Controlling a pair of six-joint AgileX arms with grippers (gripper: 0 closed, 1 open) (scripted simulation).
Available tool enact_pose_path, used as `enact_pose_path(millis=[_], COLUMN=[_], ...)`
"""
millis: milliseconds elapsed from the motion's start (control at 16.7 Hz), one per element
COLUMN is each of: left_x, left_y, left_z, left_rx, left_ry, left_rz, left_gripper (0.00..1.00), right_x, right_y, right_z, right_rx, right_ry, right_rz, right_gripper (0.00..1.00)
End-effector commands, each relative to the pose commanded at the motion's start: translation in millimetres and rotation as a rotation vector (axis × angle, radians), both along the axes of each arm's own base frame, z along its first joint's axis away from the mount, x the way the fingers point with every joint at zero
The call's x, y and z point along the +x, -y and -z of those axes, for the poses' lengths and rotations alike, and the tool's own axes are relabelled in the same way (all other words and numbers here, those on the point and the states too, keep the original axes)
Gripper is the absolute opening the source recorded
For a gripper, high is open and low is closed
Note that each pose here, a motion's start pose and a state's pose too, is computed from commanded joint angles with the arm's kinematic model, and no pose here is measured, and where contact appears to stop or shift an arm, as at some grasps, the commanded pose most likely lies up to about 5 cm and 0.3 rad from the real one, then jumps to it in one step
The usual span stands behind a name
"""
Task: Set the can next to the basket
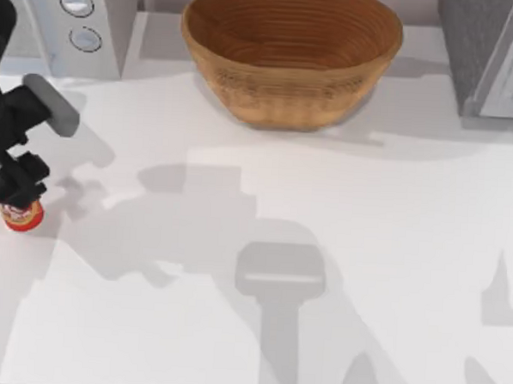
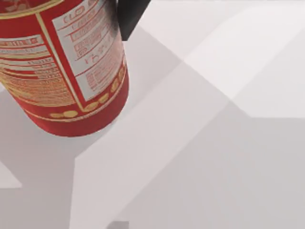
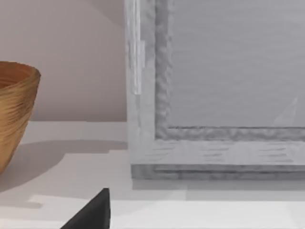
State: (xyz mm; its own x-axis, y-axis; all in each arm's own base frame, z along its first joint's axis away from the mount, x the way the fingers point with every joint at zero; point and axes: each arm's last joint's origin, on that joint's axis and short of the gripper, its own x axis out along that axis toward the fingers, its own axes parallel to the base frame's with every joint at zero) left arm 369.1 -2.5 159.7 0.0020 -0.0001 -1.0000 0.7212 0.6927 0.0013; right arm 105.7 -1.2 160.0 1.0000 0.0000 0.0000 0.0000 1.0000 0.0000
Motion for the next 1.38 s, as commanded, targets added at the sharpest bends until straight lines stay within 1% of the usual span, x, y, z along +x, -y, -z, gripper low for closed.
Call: enact_pose_path(millis=[60,120,660,840,960,1080,1200,1380], left_x=[0,0,0,6,12,18,21,21], left_y=[0,0,1,12,28,49,75,118], left_z=[0,0,-1,-3,-5,-6,-6,-3], left_rx=[0.0,0.0,0.0,0.0,-0.001,-0.001,0.002,0.017], left_ry=[0.0,0.0,0.002,0.006,0.01,0.006,-0.009,-0.037], left_rz=[0.0,0.0,0.002,-0.031,-0.083,-0.158,-0.26,-0.443], left_gripper=[0.02,0.0,0.0,0.0,0.0,0.0,0.0,0.0], right_x=[0,0,0,0,0,0,0,0], right_y=[0,0,0,0,0,0,0,0], right_z=[0,0,0,0,0,0,0,0], right_rx=[0.0,0.0,0.0,0.0,0.0,0.0,0.0,0.0], right_ry=[0.0,0.0,0.0,0.0,0.0,0.0,0.0,0.0], right_rz=[0.0,0.0,0.0,0.0,0.0,0.0,0.0,0.0], right_gripper=[1.0,1.0,1.0,1.0,1.0,1.0,1.0,1.0])
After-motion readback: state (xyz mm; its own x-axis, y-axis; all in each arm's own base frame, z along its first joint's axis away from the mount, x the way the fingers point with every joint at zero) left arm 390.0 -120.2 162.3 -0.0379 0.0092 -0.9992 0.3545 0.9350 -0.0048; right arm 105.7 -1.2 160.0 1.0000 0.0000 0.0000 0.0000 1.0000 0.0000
